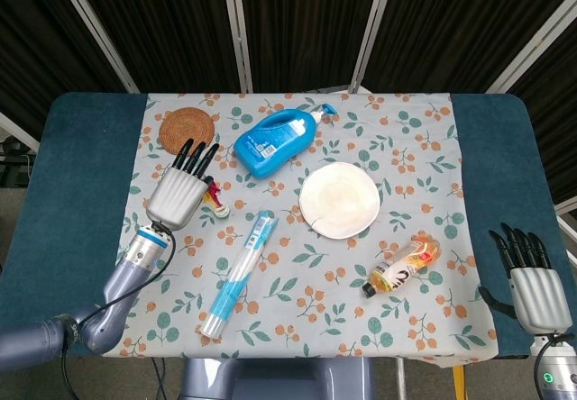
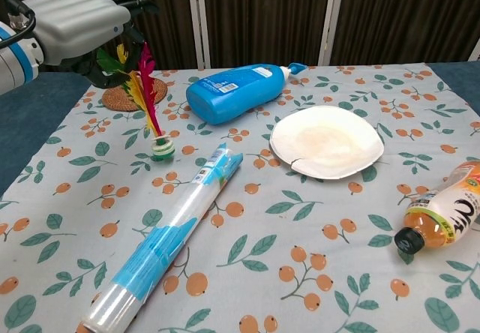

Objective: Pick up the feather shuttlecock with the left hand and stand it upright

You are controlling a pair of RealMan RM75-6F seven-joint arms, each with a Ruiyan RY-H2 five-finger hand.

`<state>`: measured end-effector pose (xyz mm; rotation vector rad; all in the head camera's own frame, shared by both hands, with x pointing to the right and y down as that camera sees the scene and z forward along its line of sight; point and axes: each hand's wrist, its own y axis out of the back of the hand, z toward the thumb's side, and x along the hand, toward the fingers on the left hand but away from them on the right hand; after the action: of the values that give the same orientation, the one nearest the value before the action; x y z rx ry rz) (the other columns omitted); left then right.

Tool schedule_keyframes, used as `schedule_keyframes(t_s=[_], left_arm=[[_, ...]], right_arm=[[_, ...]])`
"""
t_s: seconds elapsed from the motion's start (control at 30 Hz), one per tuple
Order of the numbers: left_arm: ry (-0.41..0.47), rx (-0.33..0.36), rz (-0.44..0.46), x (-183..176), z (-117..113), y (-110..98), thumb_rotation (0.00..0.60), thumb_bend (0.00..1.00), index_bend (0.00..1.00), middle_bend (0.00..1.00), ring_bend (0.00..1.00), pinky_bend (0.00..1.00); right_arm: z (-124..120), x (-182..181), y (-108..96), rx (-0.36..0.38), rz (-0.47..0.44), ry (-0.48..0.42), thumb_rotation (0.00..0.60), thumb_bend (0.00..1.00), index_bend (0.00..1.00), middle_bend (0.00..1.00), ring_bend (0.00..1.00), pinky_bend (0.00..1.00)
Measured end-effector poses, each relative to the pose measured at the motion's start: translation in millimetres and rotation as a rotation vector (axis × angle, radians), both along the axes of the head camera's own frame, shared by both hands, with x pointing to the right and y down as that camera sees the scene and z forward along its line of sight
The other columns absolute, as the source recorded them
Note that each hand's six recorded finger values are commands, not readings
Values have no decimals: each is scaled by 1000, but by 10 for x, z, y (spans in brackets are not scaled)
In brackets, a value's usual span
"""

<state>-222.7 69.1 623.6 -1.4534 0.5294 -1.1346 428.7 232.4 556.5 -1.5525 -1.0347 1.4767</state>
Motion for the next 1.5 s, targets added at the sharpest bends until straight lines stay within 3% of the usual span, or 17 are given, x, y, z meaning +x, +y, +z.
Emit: schedule_keyframes(t_s=[0.77, 0.87, 0.93, 1.03, 1.1, 1.2, 1.5], left_arm=[[18, -25, 12, 64, 34, 111, 600, 575, 639, 21, 0, 24], [17, -31, 18, 56, 39, 137, 600, 562, 565, 4, 0, 11], [10, -39, 23, 37, 51, 164, 600, 515, 447, 0, 0, 3], [5, -51, 27, 15, 63, 198, 600, 389, 140, 0, 0, 0], [7, -52, 28, 13, 61, 205, 600, 359, 45, 0, 0, 0], [16, -44, 34, 23, 39, 212, 600, 350, 0, 0, 0, 0], [123, -7, 27, 99, -141, 209, 600, 347, 0, 0, 0, 0]], right_arm=[[4, -3, 1, -3, 0, 4, 600, 126, 93, 0, 0, 0], [5, -3, 1, -3, 0, 5, 600, 127, 93, 0, 0, 0], [6, -3, 1, -3, -1, 6, 600, 126, 93, 0, 0, 0], [9, -1, 3, -5, -2, 11, 600, 126, 93, 0, 0, 0], [10, -3, 3, -6, -2, 12, 600, 126, 93, 0, 0, 0], [9, -8, 4, -5, -5, 14, 600, 128, 92, 0, 0, 0], [13, -3, 3, -7, -7, 21, 600, 126, 92, 0, 0, 0]])
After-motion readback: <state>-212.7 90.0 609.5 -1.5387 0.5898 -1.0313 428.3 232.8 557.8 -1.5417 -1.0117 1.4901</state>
